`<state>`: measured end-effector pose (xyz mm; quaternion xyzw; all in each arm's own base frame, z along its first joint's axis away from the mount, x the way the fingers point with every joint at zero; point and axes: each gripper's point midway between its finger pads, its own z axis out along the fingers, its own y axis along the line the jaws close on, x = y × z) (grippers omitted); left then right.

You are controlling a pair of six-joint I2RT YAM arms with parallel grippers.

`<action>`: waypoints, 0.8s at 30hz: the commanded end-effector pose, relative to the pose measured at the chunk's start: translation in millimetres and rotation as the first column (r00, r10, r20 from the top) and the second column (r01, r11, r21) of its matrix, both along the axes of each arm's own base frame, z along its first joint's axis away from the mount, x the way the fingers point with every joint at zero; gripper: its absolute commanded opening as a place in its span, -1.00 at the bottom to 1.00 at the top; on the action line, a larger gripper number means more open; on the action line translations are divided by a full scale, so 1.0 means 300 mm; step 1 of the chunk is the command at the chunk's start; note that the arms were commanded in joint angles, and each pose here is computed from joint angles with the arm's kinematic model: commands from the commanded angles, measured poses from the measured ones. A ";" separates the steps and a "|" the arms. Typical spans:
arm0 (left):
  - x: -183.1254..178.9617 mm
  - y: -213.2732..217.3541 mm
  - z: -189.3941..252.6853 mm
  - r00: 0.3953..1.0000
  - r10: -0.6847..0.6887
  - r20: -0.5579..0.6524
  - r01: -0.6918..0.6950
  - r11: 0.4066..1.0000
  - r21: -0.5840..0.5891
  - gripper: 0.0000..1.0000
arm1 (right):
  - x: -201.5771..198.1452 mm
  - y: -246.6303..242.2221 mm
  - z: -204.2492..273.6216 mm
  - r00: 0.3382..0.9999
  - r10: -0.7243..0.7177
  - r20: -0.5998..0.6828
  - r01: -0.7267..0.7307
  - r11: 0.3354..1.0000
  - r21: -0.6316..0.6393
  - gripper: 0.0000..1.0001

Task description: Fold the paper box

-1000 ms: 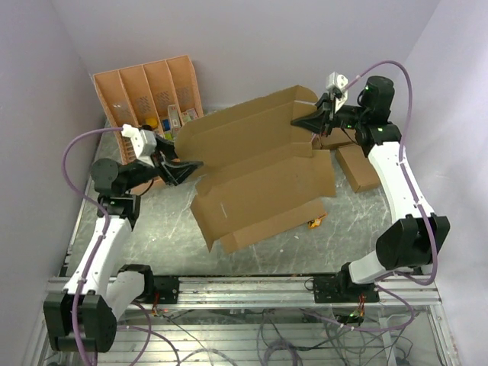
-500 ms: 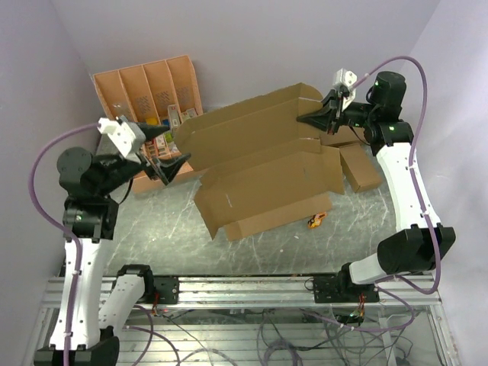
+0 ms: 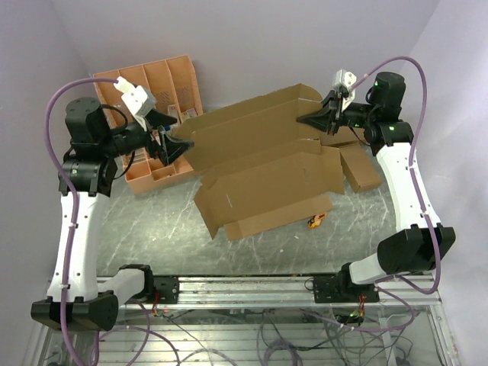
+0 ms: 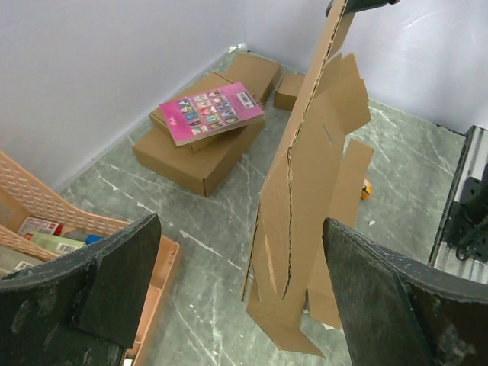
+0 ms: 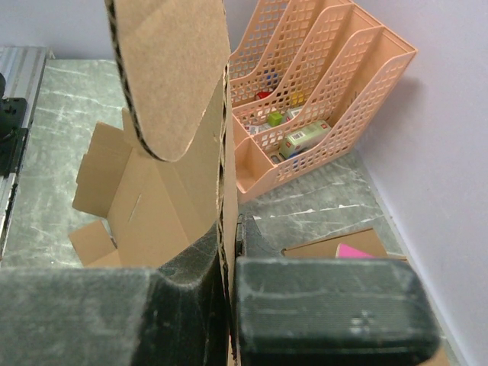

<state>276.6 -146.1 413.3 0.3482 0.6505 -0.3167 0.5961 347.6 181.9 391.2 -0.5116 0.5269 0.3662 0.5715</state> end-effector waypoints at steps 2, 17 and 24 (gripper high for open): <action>-0.039 -0.039 0.060 0.995 -0.087 0.043 0.087 0.996 -0.010 0.95 | -0.004 -0.002 0.020 1.000 0.009 0.009 -0.009 1.000 0.007 -1.00; 0.019 -0.142 -0.011 0.987 -0.162 -0.002 0.161 0.978 0.133 0.24 | 0.016 0.002 0.005 1.000 0.016 -0.016 -0.016 1.000 0.015 -1.00; 0.031 -0.165 -0.027 0.981 -0.193 -0.012 0.193 0.972 0.136 -0.35 | 0.019 0.003 -0.001 0.999 0.022 -0.022 -0.022 1.000 0.017 -1.00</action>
